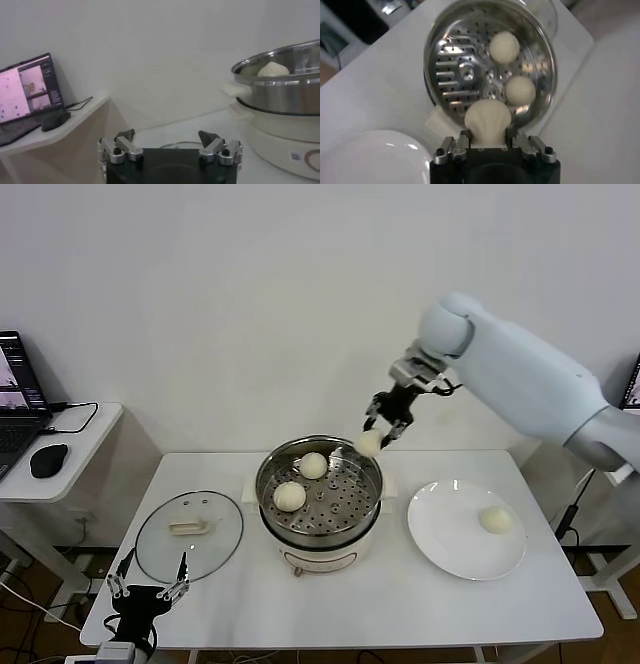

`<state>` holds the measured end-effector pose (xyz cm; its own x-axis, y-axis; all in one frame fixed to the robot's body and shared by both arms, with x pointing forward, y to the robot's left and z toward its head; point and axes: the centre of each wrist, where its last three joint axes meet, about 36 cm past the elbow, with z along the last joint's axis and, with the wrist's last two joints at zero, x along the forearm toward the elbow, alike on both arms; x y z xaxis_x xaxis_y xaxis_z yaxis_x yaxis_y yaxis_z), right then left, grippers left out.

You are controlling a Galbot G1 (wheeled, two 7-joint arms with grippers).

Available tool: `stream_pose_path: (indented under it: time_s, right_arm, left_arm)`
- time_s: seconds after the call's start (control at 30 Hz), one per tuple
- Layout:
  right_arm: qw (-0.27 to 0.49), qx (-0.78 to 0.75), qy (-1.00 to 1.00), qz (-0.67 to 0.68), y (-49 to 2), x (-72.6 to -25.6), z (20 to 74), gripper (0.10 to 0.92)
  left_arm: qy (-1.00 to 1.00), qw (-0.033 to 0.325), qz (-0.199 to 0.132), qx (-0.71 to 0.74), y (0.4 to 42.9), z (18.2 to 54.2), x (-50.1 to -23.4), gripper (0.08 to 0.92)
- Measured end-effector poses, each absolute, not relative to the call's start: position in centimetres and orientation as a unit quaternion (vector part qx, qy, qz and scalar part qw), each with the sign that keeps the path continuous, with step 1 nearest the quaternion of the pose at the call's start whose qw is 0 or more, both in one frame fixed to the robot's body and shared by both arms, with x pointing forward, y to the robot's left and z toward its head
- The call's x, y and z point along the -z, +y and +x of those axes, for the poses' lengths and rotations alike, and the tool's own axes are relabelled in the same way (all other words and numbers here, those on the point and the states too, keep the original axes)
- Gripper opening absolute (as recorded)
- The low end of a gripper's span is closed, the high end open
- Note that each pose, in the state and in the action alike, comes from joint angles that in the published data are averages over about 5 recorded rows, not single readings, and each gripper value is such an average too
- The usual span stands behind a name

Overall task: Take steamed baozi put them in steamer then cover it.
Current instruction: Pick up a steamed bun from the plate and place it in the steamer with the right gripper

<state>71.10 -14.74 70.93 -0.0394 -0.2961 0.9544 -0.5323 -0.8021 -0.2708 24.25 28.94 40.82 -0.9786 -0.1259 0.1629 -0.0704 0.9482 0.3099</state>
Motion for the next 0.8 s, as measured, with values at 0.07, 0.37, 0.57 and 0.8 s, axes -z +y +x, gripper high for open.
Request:
stream_pose_path:
  time_s: [0.07, 0.37, 0.57, 0.8]
  right_arm:
    - [0.075, -0.666, -0.275, 0.690, -13.2, -70.5, 70.6, 0.436]
    - [0.023, -0.701, -0.172, 0.692, -8.0, -67.7, 68.5, 0.441]
    - [-0.003, -0.715, -0.117, 0.689, -5.3, -66.0, 67.1, 0.441]
    - [-0.027, -0.723, -0.070, 0.687, -3.0, -64.0, 65.3, 0.441]
  left_arm:
    - [-0.983, 0.089, 0.050, 0.154, 28.9, 24.2, -41.0, 0.823]
    - [-0.983, 0.085, 0.056, 0.155, 28.7, 23.8, -41.6, 0.823]
    - [-0.983, 0.080, 0.058, 0.153, 28.7, 23.9, -41.7, 0.823]
    - [-0.983, 0.078, 0.060, 0.152, 28.9, 24.0, -41.8, 0.823]
